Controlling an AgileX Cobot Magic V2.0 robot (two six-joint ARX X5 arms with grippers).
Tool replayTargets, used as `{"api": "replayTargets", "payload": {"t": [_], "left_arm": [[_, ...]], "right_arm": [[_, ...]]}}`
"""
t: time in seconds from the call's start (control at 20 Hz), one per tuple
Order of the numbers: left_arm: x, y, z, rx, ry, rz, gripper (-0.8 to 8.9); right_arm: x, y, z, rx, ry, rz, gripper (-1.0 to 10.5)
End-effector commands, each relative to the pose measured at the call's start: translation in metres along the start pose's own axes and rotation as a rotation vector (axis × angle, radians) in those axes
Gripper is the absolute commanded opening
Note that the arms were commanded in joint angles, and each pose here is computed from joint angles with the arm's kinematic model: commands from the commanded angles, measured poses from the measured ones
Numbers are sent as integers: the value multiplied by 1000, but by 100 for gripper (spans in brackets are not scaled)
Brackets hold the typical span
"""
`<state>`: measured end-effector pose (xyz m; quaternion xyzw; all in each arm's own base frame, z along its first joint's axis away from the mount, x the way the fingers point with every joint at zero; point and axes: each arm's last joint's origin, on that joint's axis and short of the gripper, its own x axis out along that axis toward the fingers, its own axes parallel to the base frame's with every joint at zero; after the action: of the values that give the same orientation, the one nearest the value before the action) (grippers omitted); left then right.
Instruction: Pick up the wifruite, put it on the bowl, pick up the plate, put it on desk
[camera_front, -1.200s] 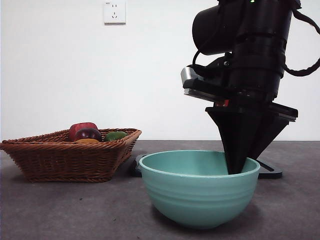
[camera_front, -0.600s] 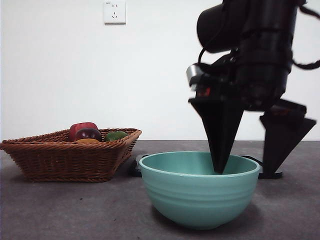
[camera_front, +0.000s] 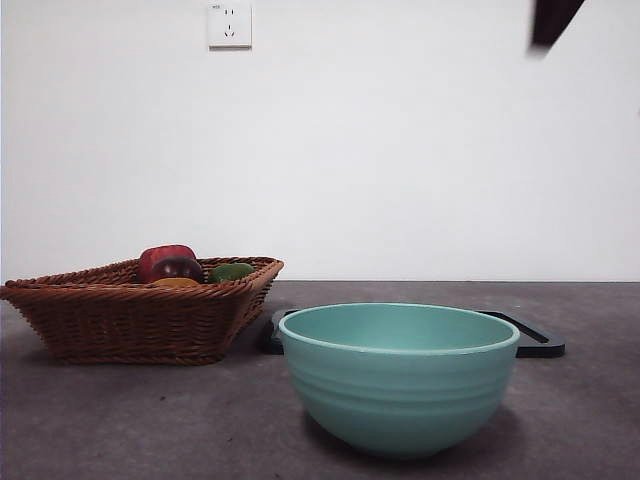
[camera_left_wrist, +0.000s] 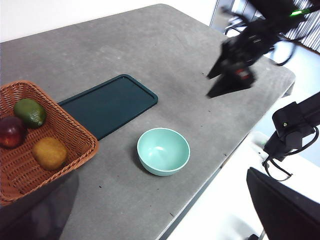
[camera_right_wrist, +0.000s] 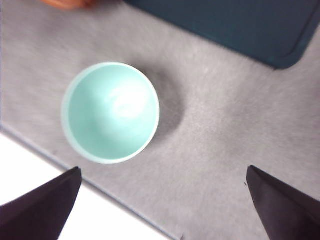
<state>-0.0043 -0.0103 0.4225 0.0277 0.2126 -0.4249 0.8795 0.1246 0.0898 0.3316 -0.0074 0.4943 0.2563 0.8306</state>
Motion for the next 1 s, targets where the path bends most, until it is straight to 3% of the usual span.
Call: {"api": "replayTargets", "payload": {"t": [0.05,0.55,1.0], "left_arm": [[-2,-1,3,6,-18,-8,563],[-2,-1,3,-21,-17,-8,563],[-2,-1,3,-42,-19,-8,563]], "right_arm": [[-30,0,-21,-17,-88,26,607],[-109,-13,-119,-81,-452,192,607],[-118,-16,-136,-97,-524,217,607]]}}
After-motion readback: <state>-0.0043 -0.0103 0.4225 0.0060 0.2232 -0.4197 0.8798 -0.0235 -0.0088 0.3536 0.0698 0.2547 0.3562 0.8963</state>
